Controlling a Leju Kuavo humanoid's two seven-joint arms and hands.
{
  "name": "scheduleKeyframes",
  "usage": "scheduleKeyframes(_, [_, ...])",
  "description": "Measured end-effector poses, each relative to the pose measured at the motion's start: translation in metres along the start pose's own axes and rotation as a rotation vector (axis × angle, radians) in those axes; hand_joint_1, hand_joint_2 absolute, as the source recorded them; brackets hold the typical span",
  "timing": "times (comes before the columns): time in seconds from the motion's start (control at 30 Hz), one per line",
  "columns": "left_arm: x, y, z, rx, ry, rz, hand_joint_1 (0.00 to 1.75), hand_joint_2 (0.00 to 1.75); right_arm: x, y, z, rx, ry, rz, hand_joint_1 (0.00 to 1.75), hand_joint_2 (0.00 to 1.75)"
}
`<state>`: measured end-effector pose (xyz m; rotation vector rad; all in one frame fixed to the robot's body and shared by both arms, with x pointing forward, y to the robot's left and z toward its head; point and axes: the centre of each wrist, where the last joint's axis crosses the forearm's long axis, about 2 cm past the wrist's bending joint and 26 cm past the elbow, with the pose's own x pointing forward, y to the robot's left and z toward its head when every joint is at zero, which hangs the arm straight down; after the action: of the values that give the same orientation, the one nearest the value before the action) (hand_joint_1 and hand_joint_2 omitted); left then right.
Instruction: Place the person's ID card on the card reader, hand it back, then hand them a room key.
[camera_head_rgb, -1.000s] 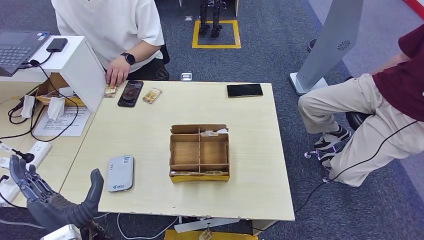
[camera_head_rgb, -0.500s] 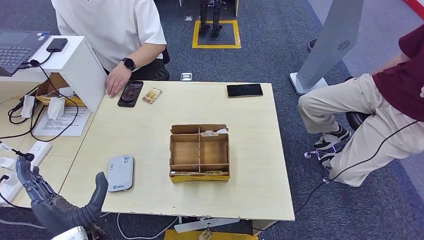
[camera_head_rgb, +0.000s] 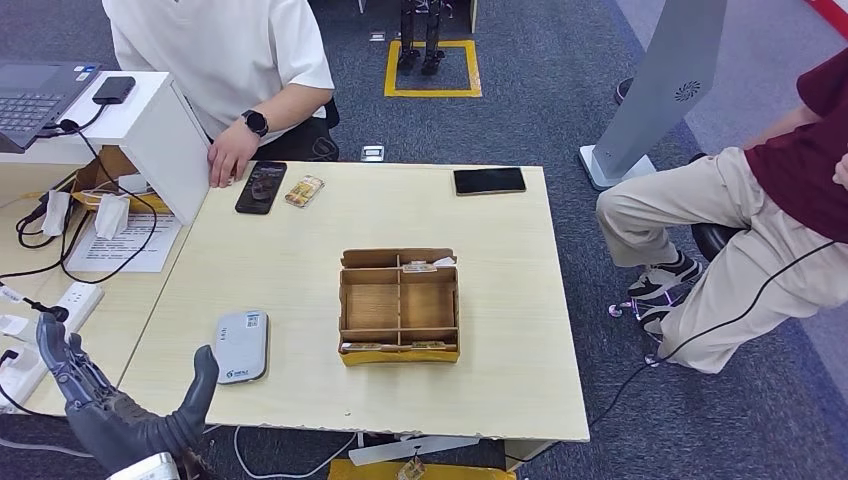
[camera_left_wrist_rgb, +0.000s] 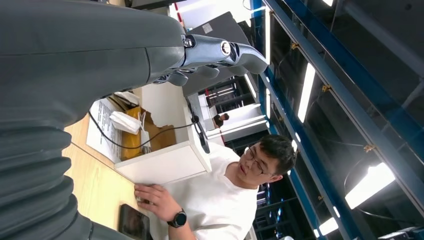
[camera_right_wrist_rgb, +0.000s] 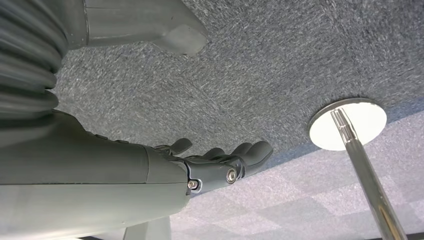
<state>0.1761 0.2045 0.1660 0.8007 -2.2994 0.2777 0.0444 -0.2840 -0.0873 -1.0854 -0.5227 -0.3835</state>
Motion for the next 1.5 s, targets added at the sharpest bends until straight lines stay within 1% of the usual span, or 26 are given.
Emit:
scheduleKeyframes(0.17, [0.000, -0.001, 0.001, 0.019, 0.029, 0.028, 0.00, 1.75, 0.000, -0.001, 0.000, -0.001, -0.001, 0.002, 0.00, 1.75])
scheduleKeyframes(0.4, [0.003, -0.007, 0.002, 0.008, 0.037, 0.070, 0.00, 1.75, 0.000, -0.001, -0.001, 0.001, -0.006, 0.007, 0.00, 1.75])
scheduleKeyframes(0.57, [0.004, -0.009, 0.003, -0.022, 0.007, 0.051, 0.00, 1.75, -0.001, -0.001, 0.000, 0.003, -0.011, 0.011, 0.00, 1.75])
scheduleKeyframes(0.87, [0.003, -0.009, 0.003, -0.025, 0.004, 0.048, 0.00, 1.75, -0.001, -0.001, 0.000, 0.005, -0.013, 0.014, 0.00, 1.75])
scheduleKeyframes(1.07, [0.006, -0.011, 0.002, -0.033, -0.018, 0.028, 0.00, 1.75, -0.001, -0.001, -0.001, 0.005, -0.014, 0.017, 0.00, 1.75])
scheduleKeyframes(1.5, [0.013, -0.007, -0.008, -0.002, -0.063, 0.017, 0.00, 1.75, -0.001, -0.003, -0.002, 0.006, -0.019, 0.029, 0.00, 1.75])
